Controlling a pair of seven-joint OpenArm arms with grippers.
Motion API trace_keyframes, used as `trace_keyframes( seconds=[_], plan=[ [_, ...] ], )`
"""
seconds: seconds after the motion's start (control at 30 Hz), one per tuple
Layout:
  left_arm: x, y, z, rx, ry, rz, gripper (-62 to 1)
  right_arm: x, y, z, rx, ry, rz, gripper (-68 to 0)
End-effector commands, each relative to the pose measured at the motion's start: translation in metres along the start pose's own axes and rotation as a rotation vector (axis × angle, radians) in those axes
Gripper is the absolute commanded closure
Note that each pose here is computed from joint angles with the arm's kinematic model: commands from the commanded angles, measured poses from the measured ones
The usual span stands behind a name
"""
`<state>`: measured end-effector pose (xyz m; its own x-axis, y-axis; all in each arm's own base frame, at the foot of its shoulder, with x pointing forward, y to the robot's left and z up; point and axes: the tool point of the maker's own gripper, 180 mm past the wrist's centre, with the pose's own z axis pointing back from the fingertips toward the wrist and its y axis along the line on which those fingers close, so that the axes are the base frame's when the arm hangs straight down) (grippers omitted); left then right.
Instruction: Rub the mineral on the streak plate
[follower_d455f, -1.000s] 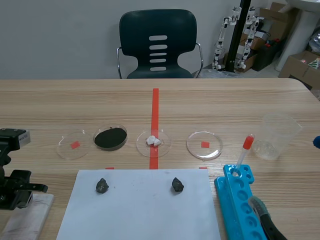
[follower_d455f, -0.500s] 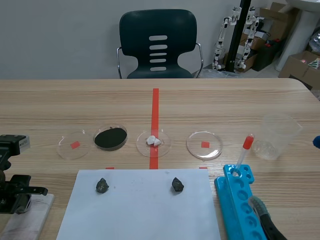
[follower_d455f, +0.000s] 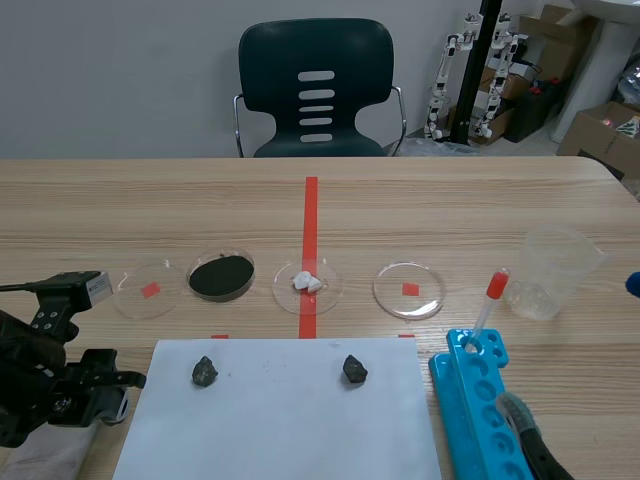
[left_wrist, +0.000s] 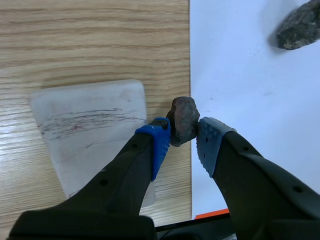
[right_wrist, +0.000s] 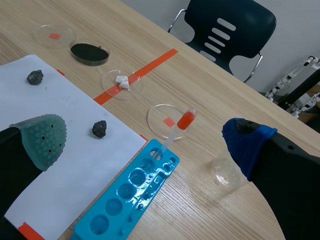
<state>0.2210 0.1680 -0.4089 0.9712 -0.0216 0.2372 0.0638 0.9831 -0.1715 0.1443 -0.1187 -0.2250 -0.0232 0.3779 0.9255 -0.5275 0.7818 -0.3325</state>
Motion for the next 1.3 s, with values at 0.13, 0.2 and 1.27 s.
trace_keyframes(
  seconds=[0.13,0.2,1.27],
  plan=[
    [0.008,0.018,0.005,0.088,-0.022,-0.021,-10.4,0.011,-0.004,-0.003,-0.015,-0.04,0.003,-67.9],
    [0.007,0.025,0.006,0.127,-0.015,-0.021,-10.4,0.011,-0.004,-0.003,-0.015,-0.04,0.003,-67.9],
    [0.011,0.07,0.027,0.394,-0.012,0.002,-10.4,0.011,-0.004,-0.003,-0.015,-0.04,0.003,-67.9]
  ],
)
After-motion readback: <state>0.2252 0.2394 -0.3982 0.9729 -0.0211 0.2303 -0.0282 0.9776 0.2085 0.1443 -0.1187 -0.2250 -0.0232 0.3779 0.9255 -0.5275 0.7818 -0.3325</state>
